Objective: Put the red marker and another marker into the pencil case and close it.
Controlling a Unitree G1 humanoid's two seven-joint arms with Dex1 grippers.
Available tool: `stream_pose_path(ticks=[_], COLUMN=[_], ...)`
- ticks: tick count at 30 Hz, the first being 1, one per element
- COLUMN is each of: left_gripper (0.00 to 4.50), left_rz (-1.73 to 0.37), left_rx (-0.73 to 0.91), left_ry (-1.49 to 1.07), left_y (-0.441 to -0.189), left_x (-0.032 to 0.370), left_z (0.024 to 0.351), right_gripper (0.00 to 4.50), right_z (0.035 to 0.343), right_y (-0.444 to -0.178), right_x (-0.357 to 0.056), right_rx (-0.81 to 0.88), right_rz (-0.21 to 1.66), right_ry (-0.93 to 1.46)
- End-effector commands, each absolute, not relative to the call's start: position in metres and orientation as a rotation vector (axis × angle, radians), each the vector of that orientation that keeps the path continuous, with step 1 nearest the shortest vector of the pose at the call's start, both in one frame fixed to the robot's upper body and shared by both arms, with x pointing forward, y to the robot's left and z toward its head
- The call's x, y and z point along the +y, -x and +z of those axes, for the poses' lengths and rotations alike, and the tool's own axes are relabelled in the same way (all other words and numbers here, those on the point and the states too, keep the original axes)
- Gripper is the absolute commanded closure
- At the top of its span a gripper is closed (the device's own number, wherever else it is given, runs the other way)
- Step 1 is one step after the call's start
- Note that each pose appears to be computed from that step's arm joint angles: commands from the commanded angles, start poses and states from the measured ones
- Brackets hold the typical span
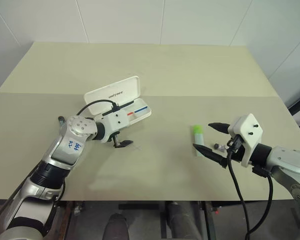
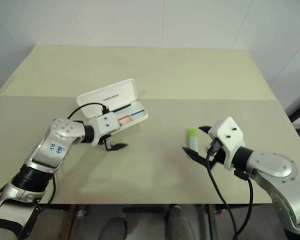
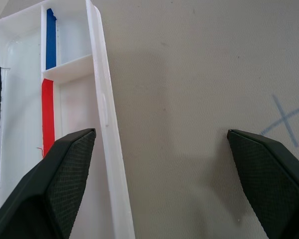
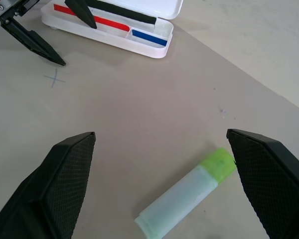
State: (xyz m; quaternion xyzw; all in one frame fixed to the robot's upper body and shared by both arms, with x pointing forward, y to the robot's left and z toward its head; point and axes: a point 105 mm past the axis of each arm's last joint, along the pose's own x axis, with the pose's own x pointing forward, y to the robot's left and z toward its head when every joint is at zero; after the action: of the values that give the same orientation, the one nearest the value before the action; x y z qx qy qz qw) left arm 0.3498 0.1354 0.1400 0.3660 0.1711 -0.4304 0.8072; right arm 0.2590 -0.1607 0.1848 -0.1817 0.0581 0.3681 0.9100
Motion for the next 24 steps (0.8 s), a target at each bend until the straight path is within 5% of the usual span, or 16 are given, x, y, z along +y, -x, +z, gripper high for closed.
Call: stream_pose_path(ticks=[1, 11, 24], left_gripper=[0.00, 0.00, 4.27], left_rz=[-0.892, -0.862, -0.835], left_rx=[0.356, 0.353, 0.360], left_ry=[-0.836, -0.891, -0.885], left_y=[-0.354, -0.361, -0.364], left_x=[0.139, 0.139, 0.139], left_z=[0.141, 0.149, 0.151], right_gripper=[0.03, 0.03, 0.00], right_z=[0.197, 0.198, 0.198], right_y=[-0.256, -0.258, -0.259], right_x=[-0.160, -0.160, -0.161], right_rx=[0.071, 0.071, 0.074], right_rz=[0.744, 0.740, 0.741], right_ry=[0.411, 0.409, 0.412])
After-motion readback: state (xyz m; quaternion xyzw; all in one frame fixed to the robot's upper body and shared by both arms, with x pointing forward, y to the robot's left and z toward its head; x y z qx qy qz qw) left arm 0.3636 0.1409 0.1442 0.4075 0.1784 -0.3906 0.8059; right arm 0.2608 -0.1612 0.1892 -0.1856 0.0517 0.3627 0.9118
